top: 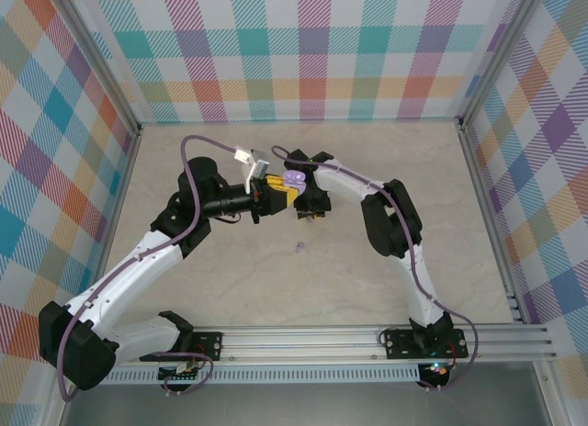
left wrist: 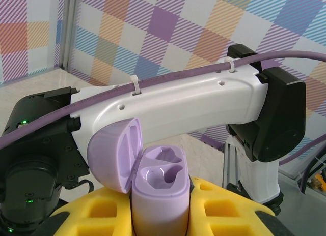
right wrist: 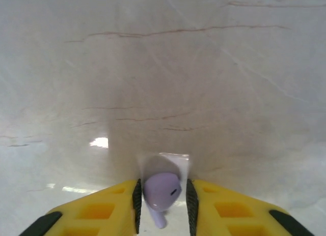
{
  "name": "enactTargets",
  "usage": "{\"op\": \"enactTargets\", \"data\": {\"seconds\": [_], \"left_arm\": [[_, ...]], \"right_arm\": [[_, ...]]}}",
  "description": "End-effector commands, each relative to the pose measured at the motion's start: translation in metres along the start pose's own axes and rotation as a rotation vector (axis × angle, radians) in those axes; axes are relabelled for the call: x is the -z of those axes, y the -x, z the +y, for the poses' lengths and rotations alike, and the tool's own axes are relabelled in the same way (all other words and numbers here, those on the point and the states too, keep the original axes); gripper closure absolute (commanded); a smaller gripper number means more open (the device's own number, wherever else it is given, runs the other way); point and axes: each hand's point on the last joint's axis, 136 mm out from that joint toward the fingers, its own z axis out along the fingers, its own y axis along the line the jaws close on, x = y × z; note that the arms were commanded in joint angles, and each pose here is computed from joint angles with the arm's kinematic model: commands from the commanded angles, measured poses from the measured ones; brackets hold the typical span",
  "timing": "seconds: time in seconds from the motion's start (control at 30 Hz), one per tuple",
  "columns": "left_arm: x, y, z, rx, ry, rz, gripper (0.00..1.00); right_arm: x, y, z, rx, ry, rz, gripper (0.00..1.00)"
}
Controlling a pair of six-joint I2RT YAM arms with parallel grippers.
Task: Insert wireless bluetooth earbuds into charging case
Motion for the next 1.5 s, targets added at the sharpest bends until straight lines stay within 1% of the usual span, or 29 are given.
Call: {"op": "enactTargets", "data": {"seconds": [0.0, 0.2, 0.47, 0.63, 0.83, 1.03, 1.47], "left_arm": [[0.002, -0.002, 0.0, 0.013, -0.009, 0.007, 0.94], [0.0, -0.002, -0.001, 0.016, -0.015, 0.007, 0.94], [0.0, -0.001, -0.001, 0.021, -0.014, 0.005, 0.94], [0.0, -0.001, -0.001, 0.024, -0.016, 0.005, 0.94], [0.0, -0.002, -0.001, 0.027, -0.014, 0.007, 0.94], [0.0, -0.003, 0.001, 0.026, -0.002, 0.007, 0.94], [0.0, -0.002, 0.001, 0.024, -0.001, 0.006, 0.94]], "right_arm": [[0.0, -0.006, -0.016, 0.017, -0.086, 0.016, 0.72], [0.004, -0.009, -0.025, 0.013, -0.059, 0.012, 0.73], [0.017, -0.004, -0.016, 0.047, 0.051, -0.014, 0.68], [0.021, 0.001, -0.012, 0.065, 0.081, -0.015, 0.65], [0.017, 0.004, -0.011, 0.079, 0.068, 0.02, 0.65], [0.014, 0.003, -0.021, 0.073, 0.003, 0.047, 0.66], [0.008, 0.001, -0.022, 0.094, -0.013, 0.091, 0.66]]}}
